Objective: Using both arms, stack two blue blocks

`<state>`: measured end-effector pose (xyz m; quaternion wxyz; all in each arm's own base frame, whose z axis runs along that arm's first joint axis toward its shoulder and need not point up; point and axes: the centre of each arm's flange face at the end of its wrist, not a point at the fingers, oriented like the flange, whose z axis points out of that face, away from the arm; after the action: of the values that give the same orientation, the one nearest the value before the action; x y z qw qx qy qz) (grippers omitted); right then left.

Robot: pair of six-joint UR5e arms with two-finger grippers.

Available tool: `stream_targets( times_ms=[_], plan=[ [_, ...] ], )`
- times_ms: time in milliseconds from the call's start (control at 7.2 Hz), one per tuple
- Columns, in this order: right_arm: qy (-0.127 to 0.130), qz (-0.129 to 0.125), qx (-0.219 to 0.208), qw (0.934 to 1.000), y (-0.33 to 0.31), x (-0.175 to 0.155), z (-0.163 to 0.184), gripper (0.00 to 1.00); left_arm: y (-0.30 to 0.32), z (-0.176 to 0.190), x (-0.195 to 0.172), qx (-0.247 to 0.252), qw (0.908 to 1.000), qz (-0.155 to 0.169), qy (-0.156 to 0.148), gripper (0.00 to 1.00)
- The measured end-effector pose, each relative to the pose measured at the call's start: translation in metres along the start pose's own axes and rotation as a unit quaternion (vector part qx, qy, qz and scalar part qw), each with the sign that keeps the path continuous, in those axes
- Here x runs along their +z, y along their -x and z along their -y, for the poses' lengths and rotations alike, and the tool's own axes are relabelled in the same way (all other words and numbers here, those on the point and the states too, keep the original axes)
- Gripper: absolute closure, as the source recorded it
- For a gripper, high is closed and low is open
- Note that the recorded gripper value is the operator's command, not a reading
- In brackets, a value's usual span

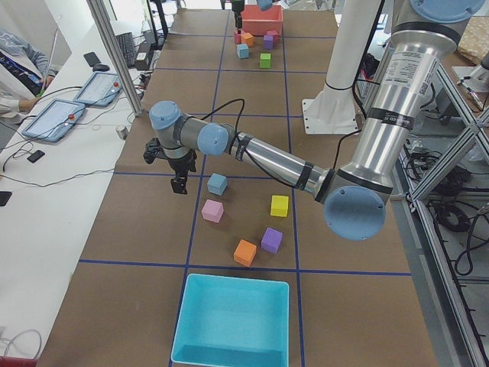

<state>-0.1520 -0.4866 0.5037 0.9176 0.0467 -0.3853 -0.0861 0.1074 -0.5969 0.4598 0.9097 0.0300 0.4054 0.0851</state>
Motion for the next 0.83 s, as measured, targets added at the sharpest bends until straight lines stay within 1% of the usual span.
stream_targets(
  times_ms=[278, 556, 833],
  plan=[
    [0.013, -0.019, -0.002, 0.9997, 0.001, 0.023, 0.000, 0.03, -0.031, 0.000, 0.027, -0.011, 0.9999, -0.007, 0.006, 0.00],
    [0.019, -0.034, -0.010, 0.9992, 0.007, 0.038, 0.004, 0.03, -0.056, 0.000, 0.058, -0.019, 0.9997, -0.016, 0.007, 0.00],
    [0.015, -0.034, -0.017, 0.9991, 0.008, 0.050, 0.009, 0.03, -0.071, 0.000, 0.087, -0.022, 0.9994, -0.026, 0.008, 0.00]
  ],
)
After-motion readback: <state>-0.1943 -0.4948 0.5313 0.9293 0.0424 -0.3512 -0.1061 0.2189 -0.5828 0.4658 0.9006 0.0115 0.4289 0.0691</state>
